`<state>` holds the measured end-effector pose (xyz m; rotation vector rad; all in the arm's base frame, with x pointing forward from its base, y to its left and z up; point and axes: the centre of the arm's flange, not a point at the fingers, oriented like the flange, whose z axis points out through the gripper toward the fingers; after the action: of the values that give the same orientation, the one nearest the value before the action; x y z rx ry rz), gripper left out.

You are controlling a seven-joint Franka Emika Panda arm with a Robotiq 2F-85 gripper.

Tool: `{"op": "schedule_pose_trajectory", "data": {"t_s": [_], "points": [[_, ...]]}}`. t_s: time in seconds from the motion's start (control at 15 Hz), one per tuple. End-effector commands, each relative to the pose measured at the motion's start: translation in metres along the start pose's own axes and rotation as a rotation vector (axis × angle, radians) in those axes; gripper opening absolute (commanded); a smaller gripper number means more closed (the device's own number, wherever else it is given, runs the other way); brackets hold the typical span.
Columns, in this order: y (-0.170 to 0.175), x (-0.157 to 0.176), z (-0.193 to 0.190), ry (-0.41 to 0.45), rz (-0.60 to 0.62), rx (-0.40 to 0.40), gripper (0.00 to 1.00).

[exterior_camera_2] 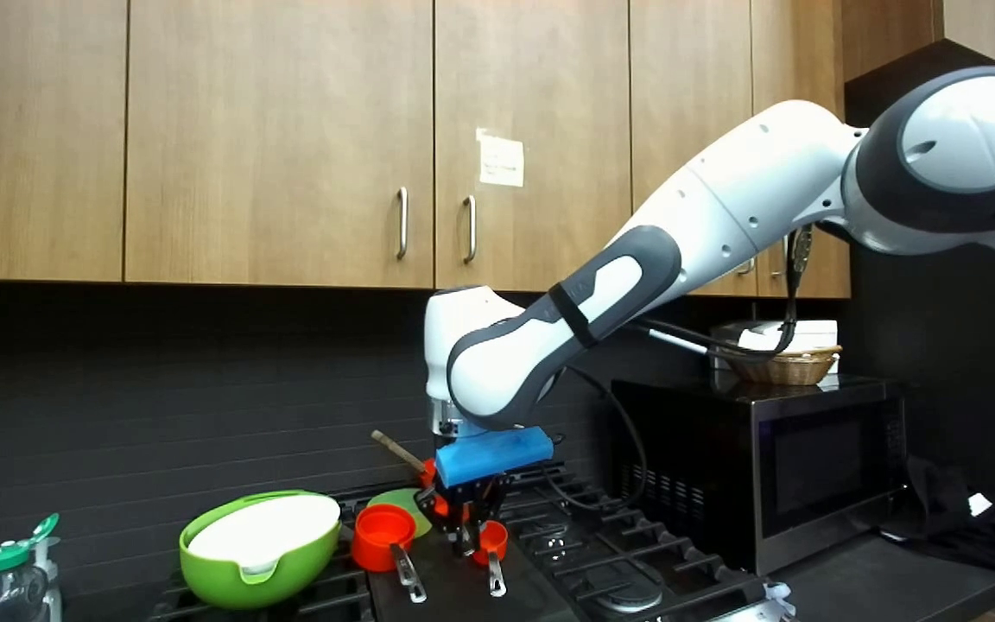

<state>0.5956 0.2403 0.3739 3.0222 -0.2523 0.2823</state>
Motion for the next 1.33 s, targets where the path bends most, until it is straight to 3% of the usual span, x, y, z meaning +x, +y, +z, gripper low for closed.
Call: {"op": "schedule_pose_trajectory", "data": {"t_s": [0.0, 0.6, 1.0, 1.27], "points": [[0.007, -0.011, -0.006, 0.0, 0.008, 0.002, 0.46], [0.001, -0.014, -0.013, 0.007, -0.009, 0.004, 1.0], [-0.02, -0.013, -0.043, 0.057, -0.053, 0.055, 1.0], [-0.037, -0.019, -0.048, 0.045, -0.094, 0.09, 1.0]]}}
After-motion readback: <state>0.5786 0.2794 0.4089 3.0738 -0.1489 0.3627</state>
